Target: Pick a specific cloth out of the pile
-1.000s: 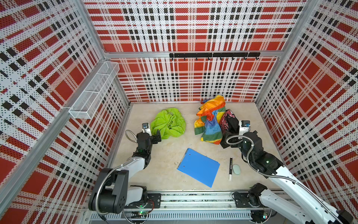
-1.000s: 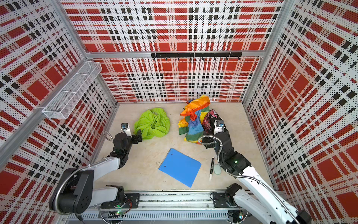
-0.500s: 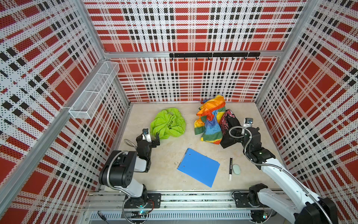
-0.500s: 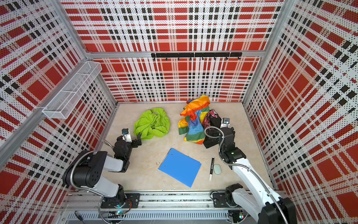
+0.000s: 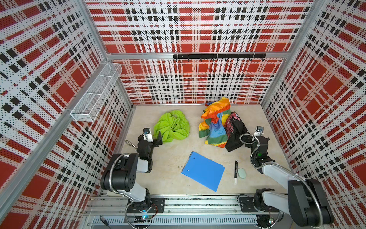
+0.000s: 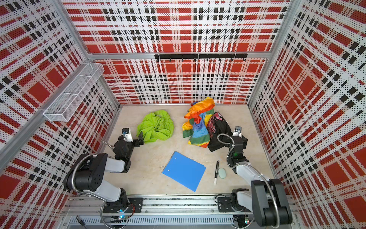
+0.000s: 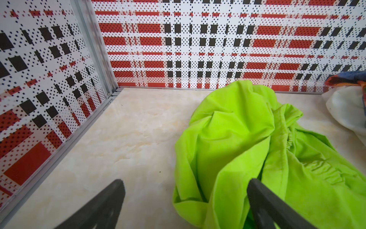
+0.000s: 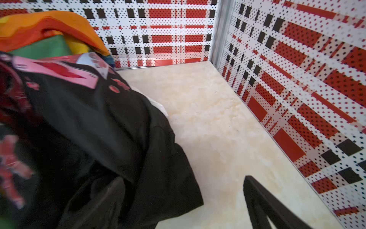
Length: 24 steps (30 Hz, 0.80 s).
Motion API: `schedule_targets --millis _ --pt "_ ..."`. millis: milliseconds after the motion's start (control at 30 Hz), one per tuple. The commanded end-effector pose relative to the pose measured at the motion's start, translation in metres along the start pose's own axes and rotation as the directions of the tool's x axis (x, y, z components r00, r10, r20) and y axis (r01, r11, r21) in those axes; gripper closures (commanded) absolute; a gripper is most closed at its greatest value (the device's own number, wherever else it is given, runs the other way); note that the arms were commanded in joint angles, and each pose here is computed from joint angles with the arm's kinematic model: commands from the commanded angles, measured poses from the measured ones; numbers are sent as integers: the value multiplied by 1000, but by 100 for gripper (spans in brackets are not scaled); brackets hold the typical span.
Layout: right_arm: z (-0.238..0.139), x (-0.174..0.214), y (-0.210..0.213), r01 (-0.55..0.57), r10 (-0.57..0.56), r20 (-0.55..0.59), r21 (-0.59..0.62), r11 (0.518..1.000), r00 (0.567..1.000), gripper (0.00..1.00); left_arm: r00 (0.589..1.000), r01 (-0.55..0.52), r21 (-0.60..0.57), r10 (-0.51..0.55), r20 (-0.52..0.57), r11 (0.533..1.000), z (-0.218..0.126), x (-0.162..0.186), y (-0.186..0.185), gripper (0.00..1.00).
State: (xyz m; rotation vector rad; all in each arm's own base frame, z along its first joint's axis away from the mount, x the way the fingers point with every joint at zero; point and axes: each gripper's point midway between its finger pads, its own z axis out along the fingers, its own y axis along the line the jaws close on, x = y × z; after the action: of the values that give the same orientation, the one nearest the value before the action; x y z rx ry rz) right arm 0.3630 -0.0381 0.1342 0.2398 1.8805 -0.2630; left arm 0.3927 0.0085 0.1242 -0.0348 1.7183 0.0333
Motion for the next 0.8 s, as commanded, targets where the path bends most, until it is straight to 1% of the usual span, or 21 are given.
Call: schedule_targets --millis 0,133,233,267,333,400,467,533,600,667,700,767 --pt "7 -31 4 -5 8 170 -19 1000 985 0 1000 11 6 -11 29 1000 1 -9 0 1" --pt "15 -27 11 6 5 202 -50 999 979 0 1000 7 6 -7 28 1000 1 -8 -1 1" --pt "23 -18 17 9 6 188 -75 997 982 0 1000 5 4 -5 28 1000 1 -8 -1 1" --pt "21 -18 17 10 8 211 -83 996 977 0 1000 5 2 -5 29 1000 1 -9 0 1" --pt "17 -13 15 6 13 206 -91 996 979 0 1000 6 3 -6 27 1000 1 -8 -1 1" --pt "12 -14 19 17 16 264 -123 992 964 0 1000 6 3 -6 28 1000 1 -9 -1 1" --pt "15 -8 21 22 7 213 -134 991 977 0 1000 4 2 -5 28 1000 1 -8 -1 1" --pt "12 -13 18 16 16 257 -123 992 966 0 1000 6 3 -6 29 1000 1 -9 -1 1" --pt "15 -10 14 -5 28 228 -99 995 973 0 1000 4 2 -4 28 1000 1 -8 -1 1" --pt "13 -13 13 -2 27 251 -97 995 968 0 1000 4 1 -4 29 1000 1 -9 -1 1" --pt "14 -10 14 -4 27 234 -100 995 972 0 1000 4 3 -4 27 1000 1 -8 -1 1" --pt "13 -12 14 -2 27 248 -100 995 968 0 1000 4 3 -4 29 1000 1 -9 -1 1"
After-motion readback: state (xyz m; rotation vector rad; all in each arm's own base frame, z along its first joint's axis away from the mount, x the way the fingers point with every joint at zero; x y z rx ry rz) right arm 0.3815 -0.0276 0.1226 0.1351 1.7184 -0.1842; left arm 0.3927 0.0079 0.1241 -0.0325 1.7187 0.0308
